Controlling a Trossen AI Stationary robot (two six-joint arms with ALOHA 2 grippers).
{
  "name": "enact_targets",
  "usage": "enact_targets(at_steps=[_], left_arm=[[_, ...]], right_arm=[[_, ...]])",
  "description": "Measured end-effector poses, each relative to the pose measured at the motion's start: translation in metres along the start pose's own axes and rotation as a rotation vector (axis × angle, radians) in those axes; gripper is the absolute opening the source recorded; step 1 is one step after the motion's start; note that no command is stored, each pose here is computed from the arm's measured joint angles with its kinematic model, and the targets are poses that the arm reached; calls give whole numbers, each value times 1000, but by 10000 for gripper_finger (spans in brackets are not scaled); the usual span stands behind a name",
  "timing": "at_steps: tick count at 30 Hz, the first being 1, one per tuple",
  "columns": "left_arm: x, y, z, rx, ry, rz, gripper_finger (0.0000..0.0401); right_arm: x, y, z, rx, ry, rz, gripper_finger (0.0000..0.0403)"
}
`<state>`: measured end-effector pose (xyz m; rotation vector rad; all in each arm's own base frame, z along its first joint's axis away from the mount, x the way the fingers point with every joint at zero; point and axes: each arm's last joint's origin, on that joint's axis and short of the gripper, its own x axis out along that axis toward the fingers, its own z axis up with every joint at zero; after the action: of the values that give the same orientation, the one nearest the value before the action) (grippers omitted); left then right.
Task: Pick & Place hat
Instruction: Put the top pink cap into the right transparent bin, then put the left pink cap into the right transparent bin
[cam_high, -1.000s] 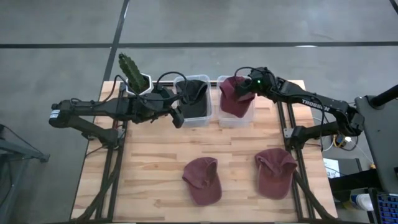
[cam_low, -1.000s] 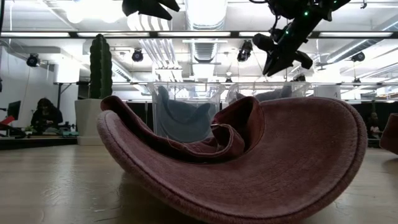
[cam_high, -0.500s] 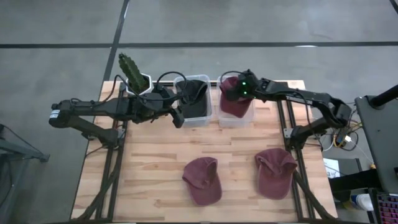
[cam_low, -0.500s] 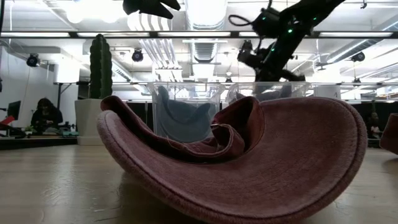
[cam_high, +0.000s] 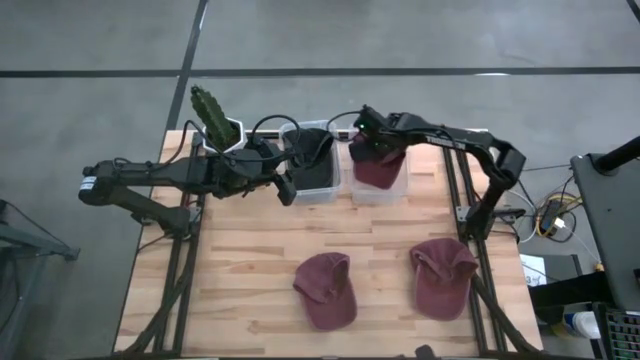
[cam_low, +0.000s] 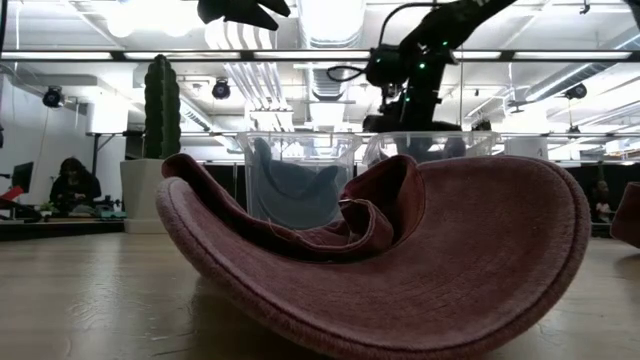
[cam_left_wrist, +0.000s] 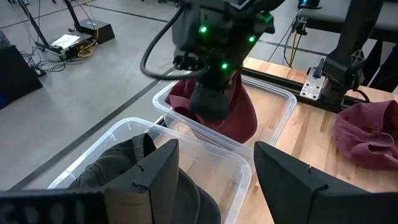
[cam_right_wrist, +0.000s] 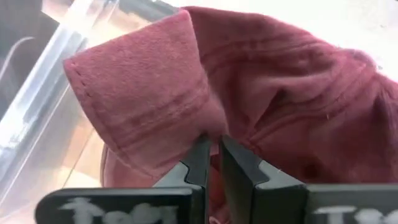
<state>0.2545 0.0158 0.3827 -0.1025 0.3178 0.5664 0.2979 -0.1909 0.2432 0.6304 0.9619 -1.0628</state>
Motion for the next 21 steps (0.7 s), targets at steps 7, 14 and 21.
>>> enact_targets(at_steps=[7, 14, 21], left_arm=[[0, 0, 0, -1, 0, -1, 202], [0, 0, 0, -2, -3, -1, 202], [0, 0, 0, -6, -4, -2, 202]], right_arm=[[10, 2, -3, -31, 71, -25, 31], [11, -1, -9, -42, 121, -45, 31], [-8, -2, -2, -57, 66, -10, 31]])
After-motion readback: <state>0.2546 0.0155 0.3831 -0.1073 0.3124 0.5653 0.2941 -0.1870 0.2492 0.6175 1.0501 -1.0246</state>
